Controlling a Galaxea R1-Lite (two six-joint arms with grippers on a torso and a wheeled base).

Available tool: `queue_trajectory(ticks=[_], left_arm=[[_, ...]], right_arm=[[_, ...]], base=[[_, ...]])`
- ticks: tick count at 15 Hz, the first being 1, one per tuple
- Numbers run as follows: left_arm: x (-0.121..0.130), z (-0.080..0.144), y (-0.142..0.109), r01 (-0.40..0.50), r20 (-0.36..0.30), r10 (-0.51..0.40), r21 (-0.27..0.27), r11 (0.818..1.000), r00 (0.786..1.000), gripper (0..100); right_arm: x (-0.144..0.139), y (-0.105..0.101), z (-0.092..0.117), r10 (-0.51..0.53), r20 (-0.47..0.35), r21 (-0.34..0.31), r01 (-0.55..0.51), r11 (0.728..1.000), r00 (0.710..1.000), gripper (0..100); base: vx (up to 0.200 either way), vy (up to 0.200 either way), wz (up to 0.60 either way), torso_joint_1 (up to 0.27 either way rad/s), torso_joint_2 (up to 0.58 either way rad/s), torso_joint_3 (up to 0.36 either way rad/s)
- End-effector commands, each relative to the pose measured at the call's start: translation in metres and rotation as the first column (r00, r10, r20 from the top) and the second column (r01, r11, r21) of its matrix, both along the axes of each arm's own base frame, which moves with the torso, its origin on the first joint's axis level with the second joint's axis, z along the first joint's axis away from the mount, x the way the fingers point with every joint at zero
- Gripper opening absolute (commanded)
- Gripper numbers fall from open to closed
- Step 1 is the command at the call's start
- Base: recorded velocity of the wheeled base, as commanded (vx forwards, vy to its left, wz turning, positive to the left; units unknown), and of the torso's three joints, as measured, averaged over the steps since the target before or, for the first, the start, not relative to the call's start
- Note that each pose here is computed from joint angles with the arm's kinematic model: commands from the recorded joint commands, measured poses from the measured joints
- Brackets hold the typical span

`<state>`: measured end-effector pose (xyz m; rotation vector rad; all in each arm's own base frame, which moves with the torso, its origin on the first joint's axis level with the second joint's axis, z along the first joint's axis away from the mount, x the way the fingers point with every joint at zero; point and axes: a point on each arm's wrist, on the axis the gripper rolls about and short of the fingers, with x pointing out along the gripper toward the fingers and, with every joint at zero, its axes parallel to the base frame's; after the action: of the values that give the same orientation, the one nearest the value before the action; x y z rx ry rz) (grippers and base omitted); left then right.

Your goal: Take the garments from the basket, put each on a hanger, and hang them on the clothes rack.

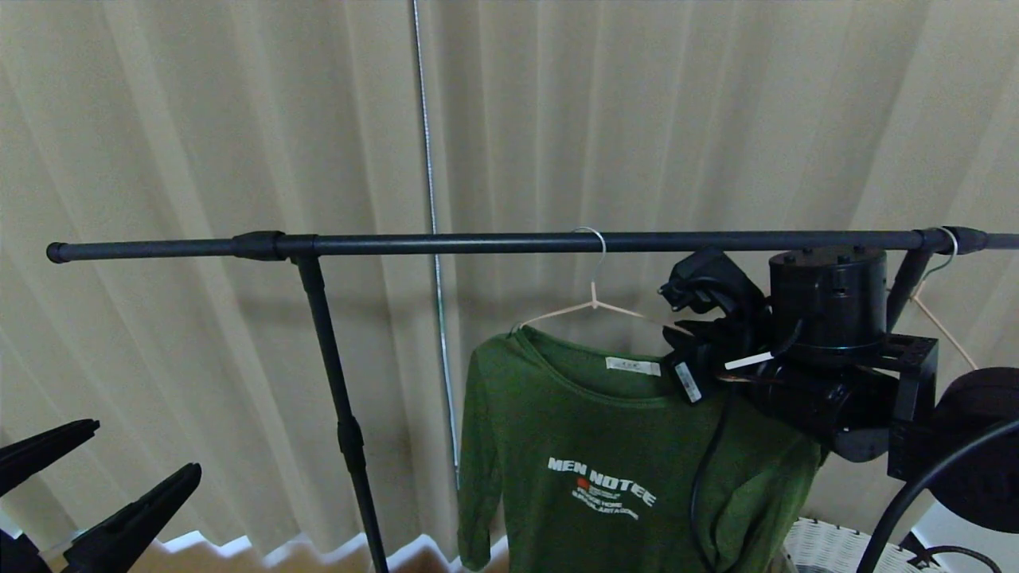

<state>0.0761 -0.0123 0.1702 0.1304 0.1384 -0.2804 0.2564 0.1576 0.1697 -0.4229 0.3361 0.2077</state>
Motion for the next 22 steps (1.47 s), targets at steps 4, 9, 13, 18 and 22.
queue_trajectory(ticks=[4,9,13,18,22], left_arm=[[0.000,-0.001,0.000,-0.001,-0.005,0.001,0.001,1.000,1.000,100],[0.000,-0.003,0.000,-0.002,-0.012,0.002,0.002,1.000,1.000,100],[-0.003,-0.005,0.001,-0.016,-0.011,0.016,0.000,1.000,1.000,100],[-0.023,-0.009,0.006,-0.065,0.069,0.065,-0.007,0.998,0.996,100],[-0.022,-0.021,0.013,-0.199,0.012,0.199,0.000,0.980,0.980,100]], right_arm=[[-0.008,0.001,-0.005,0.059,-0.040,0.075,-0.056,0.996,0.997,100],[-0.014,0.002,-0.007,0.118,0.035,0.167,-0.122,0.978,0.992,100],[-0.044,-0.024,0.007,0.099,0.105,0.200,-0.119,0.973,0.989,100],[-0.092,-0.096,0.013,-0.087,0.168,0.225,0.048,0.973,0.982,100],[-0.119,-0.112,0.007,-0.121,0.197,0.241,0.072,0.968,0.973,100]], base=[[0.000,0.000,0.00,0.000,0.00,0.000],[0.000,0.000,0.00,0.000,0.00,0.000],[0.000,0.000,0.00,0.000,0.00,0.000],[0.000,0.000,0.00,0.000,0.00,0.000],[0.000,0.000,0.00,0.000,0.00,0.000]])
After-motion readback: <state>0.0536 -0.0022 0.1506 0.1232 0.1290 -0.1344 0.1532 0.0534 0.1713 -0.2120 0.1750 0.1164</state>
